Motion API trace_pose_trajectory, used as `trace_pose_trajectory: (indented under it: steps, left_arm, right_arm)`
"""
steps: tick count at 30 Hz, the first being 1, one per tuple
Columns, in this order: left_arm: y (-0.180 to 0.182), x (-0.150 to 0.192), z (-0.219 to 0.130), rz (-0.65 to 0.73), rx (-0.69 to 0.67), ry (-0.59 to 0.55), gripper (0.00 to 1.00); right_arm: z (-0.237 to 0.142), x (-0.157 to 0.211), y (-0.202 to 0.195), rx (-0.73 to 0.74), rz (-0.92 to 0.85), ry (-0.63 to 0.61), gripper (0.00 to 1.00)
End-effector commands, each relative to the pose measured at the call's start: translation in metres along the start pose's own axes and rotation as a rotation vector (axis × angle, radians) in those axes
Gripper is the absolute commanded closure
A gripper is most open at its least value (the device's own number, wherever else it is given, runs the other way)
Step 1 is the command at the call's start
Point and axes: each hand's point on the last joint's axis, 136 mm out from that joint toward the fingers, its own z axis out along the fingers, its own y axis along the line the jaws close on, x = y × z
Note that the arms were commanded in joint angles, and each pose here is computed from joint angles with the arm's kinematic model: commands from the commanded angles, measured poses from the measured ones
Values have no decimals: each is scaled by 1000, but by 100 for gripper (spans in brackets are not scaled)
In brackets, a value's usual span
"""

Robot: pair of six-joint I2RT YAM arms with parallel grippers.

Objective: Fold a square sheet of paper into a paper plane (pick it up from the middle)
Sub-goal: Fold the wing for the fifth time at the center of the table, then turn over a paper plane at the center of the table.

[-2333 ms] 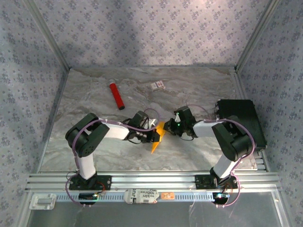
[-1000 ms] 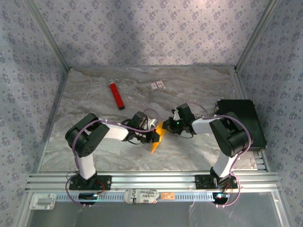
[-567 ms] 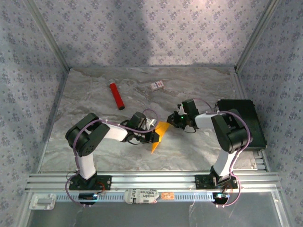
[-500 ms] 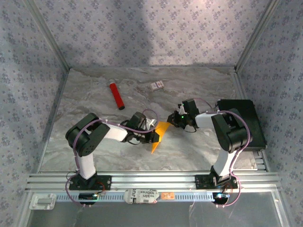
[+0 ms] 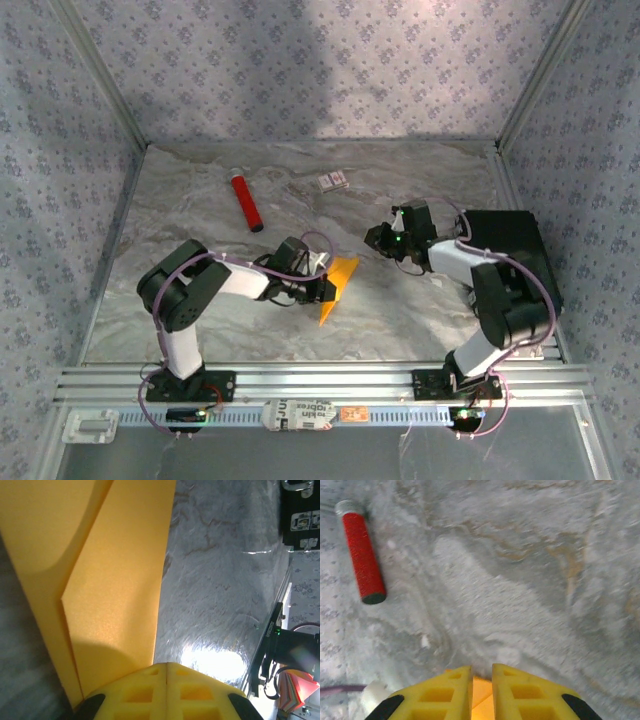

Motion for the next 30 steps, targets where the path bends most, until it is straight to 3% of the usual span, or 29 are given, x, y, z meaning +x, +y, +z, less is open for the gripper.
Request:
trace_pose_trajectory:
  steps: [1, 5, 11, 30]
  left_arm:
    - [5, 14, -12, -73, -98, 28, 83]
    - [-15, -10, -40, -29, -136, -73, 68]
    - [15, -18, -60, -158, -125, -120, 67]
    - [23, 5, -44, -172, -87, 42, 65]
  right_arm:
    - [-5, 33, -6, 42, -6, 56, 79]
    - [-11, 58, -7, 63, -14, 76, 76]
    - [-7, 90, 4, 41, -51, 142, 72]
    - [8, 124, 3, 75, -66, 226, 72]
